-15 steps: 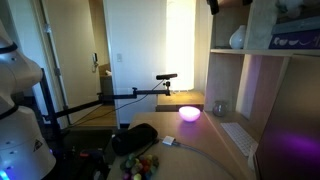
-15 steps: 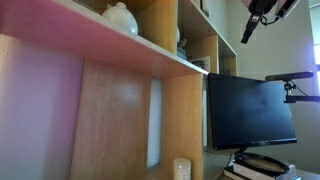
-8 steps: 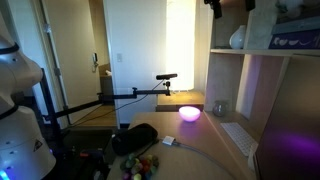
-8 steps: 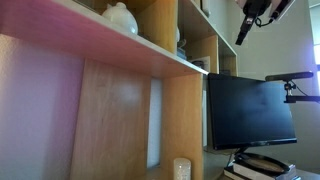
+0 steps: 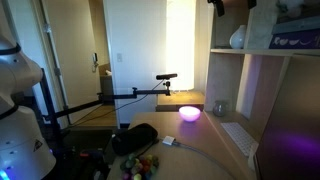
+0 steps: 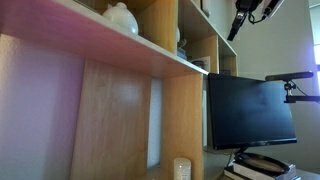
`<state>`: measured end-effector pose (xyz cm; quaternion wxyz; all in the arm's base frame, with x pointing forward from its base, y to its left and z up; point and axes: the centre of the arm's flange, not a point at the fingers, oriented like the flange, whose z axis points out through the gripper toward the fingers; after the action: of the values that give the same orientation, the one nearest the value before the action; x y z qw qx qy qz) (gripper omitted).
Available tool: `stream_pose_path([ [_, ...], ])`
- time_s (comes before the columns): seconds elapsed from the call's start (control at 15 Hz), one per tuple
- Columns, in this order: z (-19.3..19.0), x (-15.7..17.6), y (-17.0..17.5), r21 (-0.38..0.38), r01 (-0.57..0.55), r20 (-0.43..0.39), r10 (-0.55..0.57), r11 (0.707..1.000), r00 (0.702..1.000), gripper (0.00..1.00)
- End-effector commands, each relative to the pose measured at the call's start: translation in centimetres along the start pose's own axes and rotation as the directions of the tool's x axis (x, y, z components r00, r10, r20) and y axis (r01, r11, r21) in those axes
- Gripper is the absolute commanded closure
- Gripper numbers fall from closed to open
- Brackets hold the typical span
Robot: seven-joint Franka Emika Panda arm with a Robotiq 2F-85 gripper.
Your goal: Pick up the white object from the second shelf from the right and place it on the table
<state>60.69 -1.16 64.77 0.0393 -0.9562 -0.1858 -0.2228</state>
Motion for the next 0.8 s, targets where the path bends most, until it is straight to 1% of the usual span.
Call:
stream_pose_path([
  [0.0, 0.3, 1.9, 0.6, -0.014, -0.044, -0.011, 0.044, 0.999, 0.999, 0.00],
  [0.13, 0.6, 2.3, 0.7, -0.013, -0.058, -0.007, 0.058, 0.998, 0.998, 0.00],
  [0.6, 1.5, 3.5, 0.8, -0.010, -0.050, -0.012, 0.050, 0.999, 0.999, 0.00],
  [0.67, 1.6, 3.5, 0.9, -0.016, -0.057, -0.003, 0.057, 0.998, 0.998, 0.00],
  [0.73, 1.9, 2.4, 0.6, -0.004, -0.037, -0.007, 0.037, 0.999, 0.999, 0.00],
])
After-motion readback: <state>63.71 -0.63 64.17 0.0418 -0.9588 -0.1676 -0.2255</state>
